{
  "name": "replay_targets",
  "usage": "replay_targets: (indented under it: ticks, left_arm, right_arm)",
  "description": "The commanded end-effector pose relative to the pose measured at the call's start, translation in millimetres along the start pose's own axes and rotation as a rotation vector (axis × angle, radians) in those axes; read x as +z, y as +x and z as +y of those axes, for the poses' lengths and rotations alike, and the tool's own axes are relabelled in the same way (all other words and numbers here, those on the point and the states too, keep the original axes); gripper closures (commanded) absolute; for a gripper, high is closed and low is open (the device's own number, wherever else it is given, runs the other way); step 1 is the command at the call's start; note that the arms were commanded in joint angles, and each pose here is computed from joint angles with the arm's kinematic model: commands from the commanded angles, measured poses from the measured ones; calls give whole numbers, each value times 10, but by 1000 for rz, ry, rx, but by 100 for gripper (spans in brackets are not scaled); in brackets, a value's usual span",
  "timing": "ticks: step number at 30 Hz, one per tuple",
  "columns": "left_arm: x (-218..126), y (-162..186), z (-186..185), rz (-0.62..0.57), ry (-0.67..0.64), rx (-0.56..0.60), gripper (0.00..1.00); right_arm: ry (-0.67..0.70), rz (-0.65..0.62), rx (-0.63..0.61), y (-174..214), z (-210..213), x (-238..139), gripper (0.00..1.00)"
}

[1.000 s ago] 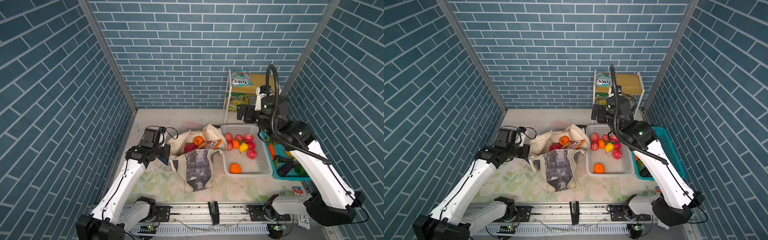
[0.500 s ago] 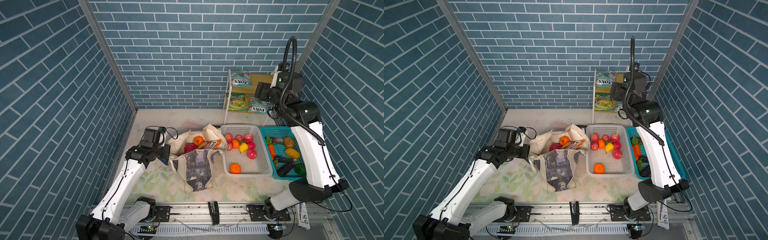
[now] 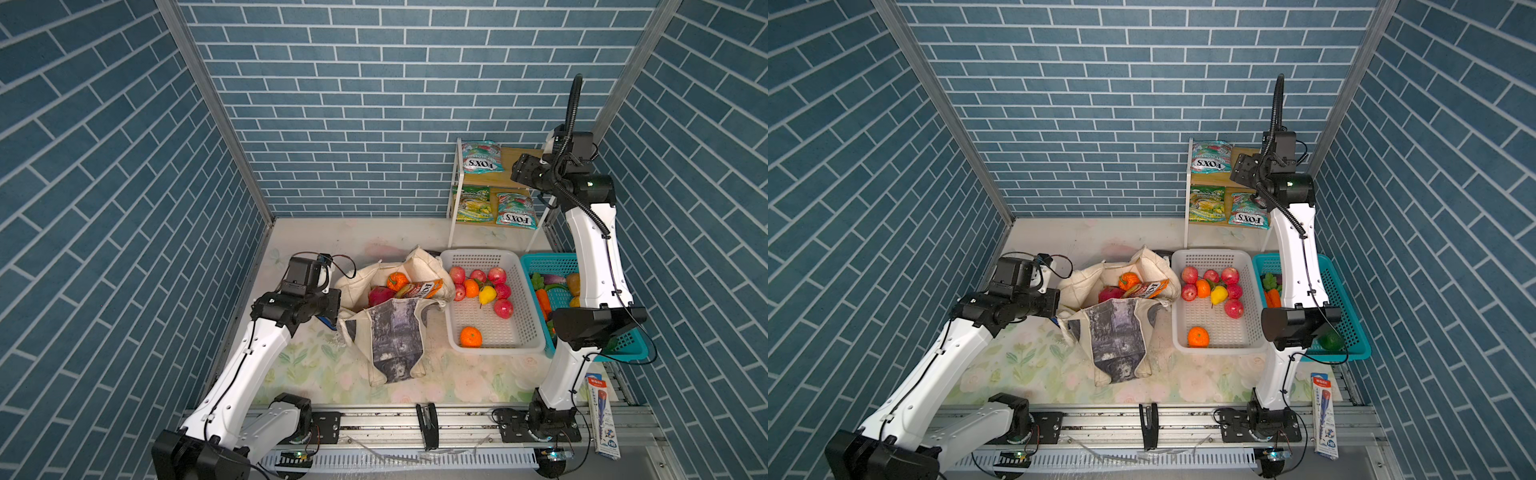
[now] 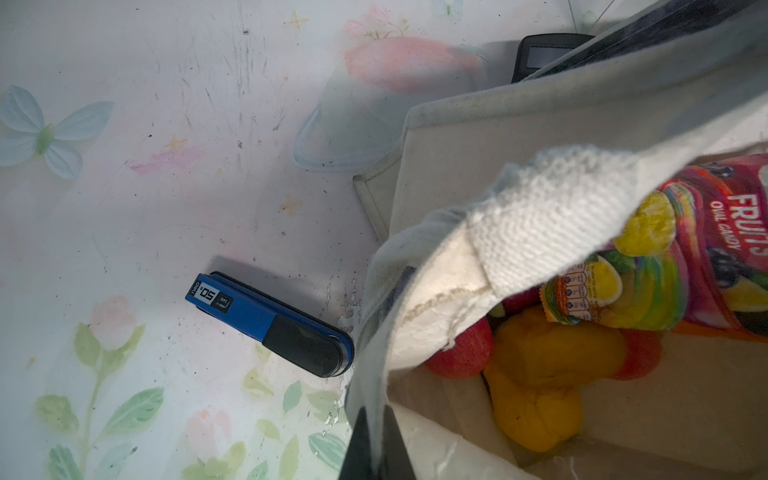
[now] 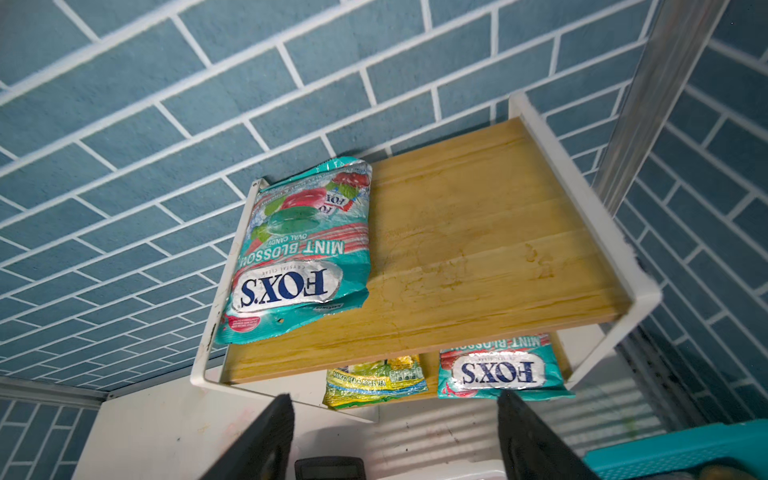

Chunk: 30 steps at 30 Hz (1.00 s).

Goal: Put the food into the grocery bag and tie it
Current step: 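Raise the right gripper out of the bag and move it to the shelf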

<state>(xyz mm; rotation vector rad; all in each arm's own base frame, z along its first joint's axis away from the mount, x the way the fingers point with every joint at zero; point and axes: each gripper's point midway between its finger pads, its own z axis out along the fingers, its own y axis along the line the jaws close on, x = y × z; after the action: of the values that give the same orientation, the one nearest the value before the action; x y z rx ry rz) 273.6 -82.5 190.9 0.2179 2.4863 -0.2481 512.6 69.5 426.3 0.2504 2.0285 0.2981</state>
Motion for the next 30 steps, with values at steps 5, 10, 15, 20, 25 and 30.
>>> replay_targets:
  ticks: [5,10,15,20,25,30]
  left_arm:
    - [1,28,37,9,-15,6,95]
    - [-4,22,37,7,-15,7,95]
    - [-5,22,34,7,-13,7,95]
    - [-5,22,33,7,-13,7,95]
    - [-7,21,33,6,-13,7,95]
    - [-7,21,33,6,-13,7,95]
  right_arm:
    - [-168,22,135,-48,216,128,24]
    - [-212,31,207,-61,220,277,26]
    - [-238,29,246,-78,247,418,29]
    - [-260,17,278,-120,276,533,32]
    - [-286,11,318,-140,309,652,34]
    - [-301,2,364,-153,320,772,35]
